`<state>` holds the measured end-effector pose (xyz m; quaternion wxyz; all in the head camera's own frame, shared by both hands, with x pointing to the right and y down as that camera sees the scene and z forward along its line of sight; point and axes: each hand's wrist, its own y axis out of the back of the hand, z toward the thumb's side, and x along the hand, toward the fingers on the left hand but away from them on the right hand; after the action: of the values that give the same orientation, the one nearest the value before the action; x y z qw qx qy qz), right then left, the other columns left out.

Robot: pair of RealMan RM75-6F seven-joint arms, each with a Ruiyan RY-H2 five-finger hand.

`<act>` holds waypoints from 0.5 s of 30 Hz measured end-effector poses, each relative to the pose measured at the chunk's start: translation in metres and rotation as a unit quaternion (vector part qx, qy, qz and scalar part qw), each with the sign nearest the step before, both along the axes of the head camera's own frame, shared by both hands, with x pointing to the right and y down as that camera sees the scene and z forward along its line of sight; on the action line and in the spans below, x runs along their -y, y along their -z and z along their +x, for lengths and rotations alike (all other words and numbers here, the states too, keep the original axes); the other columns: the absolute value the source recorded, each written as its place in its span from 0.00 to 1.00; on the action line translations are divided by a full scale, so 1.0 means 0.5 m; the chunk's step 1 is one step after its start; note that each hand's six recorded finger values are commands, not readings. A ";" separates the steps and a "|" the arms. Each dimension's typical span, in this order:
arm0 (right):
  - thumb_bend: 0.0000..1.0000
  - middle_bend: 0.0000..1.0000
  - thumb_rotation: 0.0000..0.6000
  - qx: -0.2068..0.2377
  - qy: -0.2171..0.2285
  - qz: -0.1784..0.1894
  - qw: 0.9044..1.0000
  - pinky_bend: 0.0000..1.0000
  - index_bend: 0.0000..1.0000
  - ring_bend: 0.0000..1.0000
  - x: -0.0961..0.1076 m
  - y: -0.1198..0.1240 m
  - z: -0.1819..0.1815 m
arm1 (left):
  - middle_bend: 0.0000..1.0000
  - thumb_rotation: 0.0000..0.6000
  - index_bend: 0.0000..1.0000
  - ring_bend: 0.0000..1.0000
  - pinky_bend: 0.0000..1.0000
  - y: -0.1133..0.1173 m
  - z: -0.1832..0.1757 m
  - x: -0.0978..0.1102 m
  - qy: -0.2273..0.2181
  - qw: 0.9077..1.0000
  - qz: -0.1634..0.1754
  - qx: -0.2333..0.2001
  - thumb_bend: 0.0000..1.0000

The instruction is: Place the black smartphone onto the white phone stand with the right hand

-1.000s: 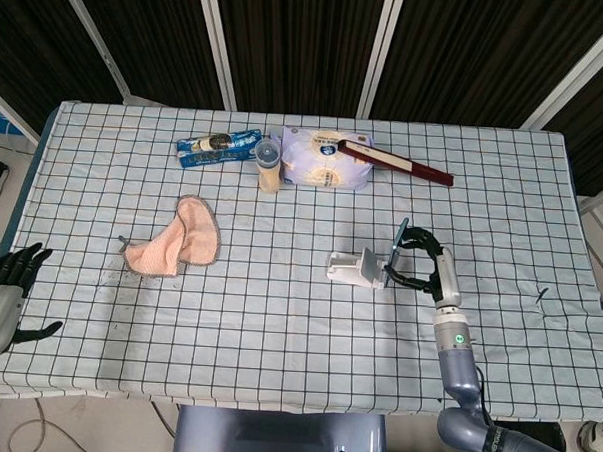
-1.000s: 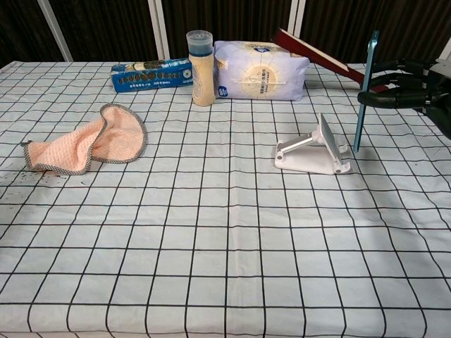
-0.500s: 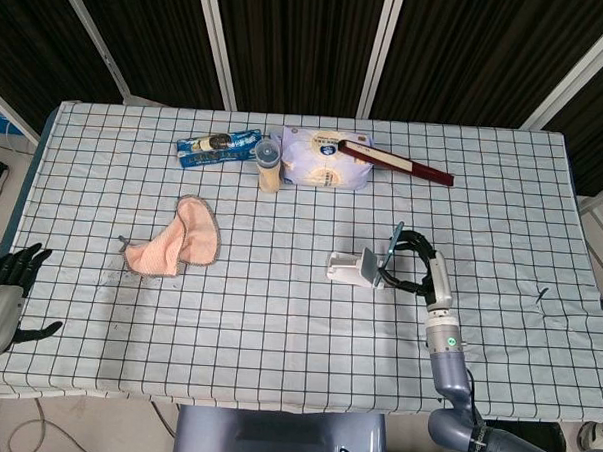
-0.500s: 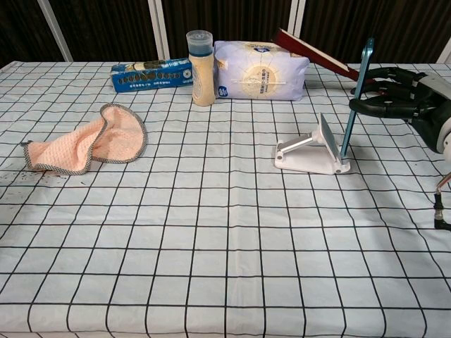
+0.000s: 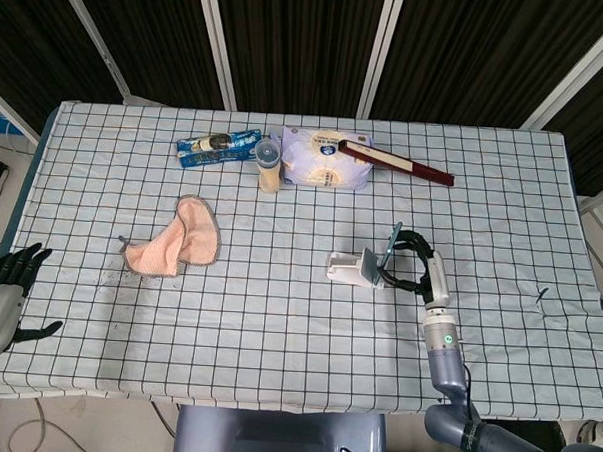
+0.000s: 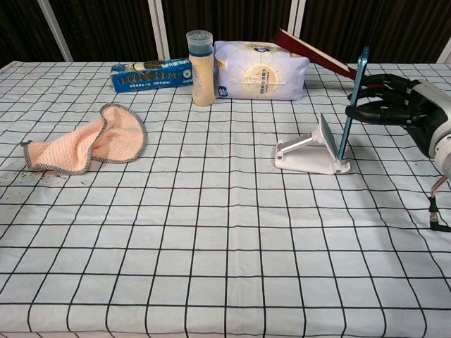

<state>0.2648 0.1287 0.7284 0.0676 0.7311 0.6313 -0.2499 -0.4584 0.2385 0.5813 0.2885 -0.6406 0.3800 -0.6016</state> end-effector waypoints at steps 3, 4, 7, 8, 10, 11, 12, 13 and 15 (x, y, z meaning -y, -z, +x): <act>0.75 0.61 1.00 0.002 -0.003 -0.002 1.000 0.15 0.74 0.42 -0.001 -0.005 0.000 | 0.00 1.00 0.00 0.00 0.00 -0.001 0.001 -0.001 -0.001 1.000 -0.002 0.000 0.00; 0.75 0.61 1.00 0.002 -0.002 -0.002 1.000 0.15 0.74 0.42 -0.002 -0.006 -0.001 | 0.00 1.00 0.00 0.00 0.00 -0.001 0.001 -0.001 -0.001 1.000 -0.001 0.000 0.00; 0.75 0.61 1.00 0.003 0.001 -0.002 1.000 0.15 0.74 0.42 -0.006 -0.009 -0.005 | 0.00 1.00 0.00 0.00 0.00 -0.001 0.000 -0.001 0.000 1.000 -0.001 0.000 0.00; 0.75 0.61 1.00 0.004 0.002 -0.002 1.000 0.15 0.74 0.42 -0.006 -0.009 -0.006 | 0.00 1.00 0.00 0.00 0.00 -0.001 0.000 -0.001 0.000 1.000 -0.001 0.000 0.00; 0.74 0.61 1.00 0.002 0.003 -0.001 1.000 0.15 0.74 0.42 -0.007 -0.010 -0.006 | 0.00 1.00 0.00 0.00 0.00 0.000 0.000 -0.001 0.000 1.000 -0.001 0.000 0.00; 0.75 0.61 1.00 0.002 0.003 -0.001 1.000 0.15 0.74 0.42 -0.007 -0.012 -0.007 | 0.00 1.00 0.00 0.00 0.00 0.000 0.000 0.000 0.001 1.000 -0.001 0.000 0.00; 0.75 0.61 1.00 0.002 0.002 -0.001 1.000 0.15 0.74 0.42 -0.008 -0.012 -0.007 | 0.00 1.00 0.00 0.00 0.00 0.000 0.000 0.000 0.001 1.000 -0.001 0.000 0.00; 0.75 0.61 1.00 0.002 0.002 -0.001 1.000 0.15 0.74 0.42 -0.008 -0.013 -0.007 | 0.00 1.00 0.00 0.00 0.00 0.000 0.000 0.000 0.001 1.000 -0.001 0.000 0.00; 0.74 0.61 1.00 0.001 0.003 0.000 1.000 0.15 0.74 0.42 -0.009 -0.014 -0.008 | 0.00 1.00 0.00 0.00 0.00 -0.001 0.000 0.000 0.001 1.000 -0.001 0.000 0.00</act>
<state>0.2609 0.1329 0.7355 0.0676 0.7334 0.6286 -0.2497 -0.4586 0.2385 0.5816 0.2869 -0.6404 0.3800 -0.6026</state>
